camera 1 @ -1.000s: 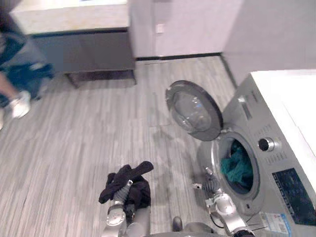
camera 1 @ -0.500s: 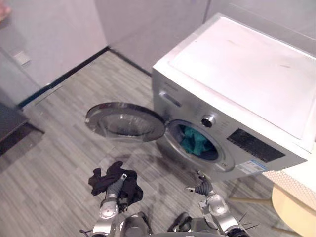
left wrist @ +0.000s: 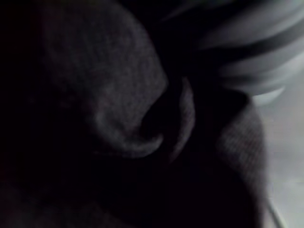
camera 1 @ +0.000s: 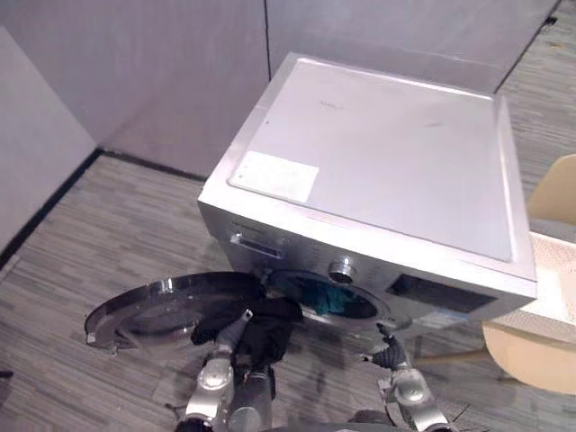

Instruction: Pick up the laundry basket with both hands and put the clothes into the washing machine.

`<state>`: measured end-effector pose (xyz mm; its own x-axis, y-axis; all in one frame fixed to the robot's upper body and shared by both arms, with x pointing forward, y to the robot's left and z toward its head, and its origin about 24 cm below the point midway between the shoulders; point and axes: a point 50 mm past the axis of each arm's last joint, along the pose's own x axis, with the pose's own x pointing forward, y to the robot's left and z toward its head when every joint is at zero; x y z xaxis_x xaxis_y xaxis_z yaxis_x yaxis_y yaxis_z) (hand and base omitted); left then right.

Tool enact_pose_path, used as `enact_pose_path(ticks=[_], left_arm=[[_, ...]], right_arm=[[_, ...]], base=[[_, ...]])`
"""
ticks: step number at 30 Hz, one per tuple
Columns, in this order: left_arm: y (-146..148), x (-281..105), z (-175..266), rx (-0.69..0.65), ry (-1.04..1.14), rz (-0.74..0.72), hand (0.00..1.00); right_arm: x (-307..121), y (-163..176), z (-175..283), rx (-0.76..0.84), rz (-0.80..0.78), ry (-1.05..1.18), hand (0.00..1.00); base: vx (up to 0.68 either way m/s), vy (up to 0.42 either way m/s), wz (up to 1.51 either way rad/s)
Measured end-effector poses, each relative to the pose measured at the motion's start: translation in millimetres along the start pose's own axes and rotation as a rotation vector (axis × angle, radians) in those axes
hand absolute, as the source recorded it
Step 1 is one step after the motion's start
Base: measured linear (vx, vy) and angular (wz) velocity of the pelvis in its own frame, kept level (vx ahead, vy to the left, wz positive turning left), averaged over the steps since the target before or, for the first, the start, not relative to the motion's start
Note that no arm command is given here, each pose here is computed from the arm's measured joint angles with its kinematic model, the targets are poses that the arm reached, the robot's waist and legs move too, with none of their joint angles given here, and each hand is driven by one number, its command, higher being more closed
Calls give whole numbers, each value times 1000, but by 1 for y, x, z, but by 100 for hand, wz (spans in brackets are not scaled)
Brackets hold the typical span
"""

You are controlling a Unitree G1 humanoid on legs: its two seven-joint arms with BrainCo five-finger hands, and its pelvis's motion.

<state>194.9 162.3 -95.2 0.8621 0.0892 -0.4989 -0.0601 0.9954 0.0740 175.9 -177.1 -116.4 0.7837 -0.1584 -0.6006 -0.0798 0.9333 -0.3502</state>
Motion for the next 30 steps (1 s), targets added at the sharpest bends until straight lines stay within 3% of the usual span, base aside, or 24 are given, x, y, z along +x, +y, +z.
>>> enact_pose_path(ticks=[6, 10, 19, 24, 30], left_arm=[[-2, -1, -1, 31, 1, -25, 100], [-20, 8, 35, 31, -135, -90, 100], [-47, 33, 149, -53, -460, -109, 100], [-62, 22, 240, -158, -728, -115, 100], [-48, -11, 338, -242, -1033, -95, 100]], right_arm=[[12, -5, 21, -10, -9, -47, 0], [19, -23, 30, -45, -49, -76, 0], [27, -43, 117, 148, -162, -360, 0], [2, -47, 195, 349, -191, -675, 0], [-25, -61, 227, 554, -192, -872, 0]], base=[[-68, 61, -88], [-186, 25, -45], [-191, -13, -22], [-162, -59, -28], [-68, -68, -12]])
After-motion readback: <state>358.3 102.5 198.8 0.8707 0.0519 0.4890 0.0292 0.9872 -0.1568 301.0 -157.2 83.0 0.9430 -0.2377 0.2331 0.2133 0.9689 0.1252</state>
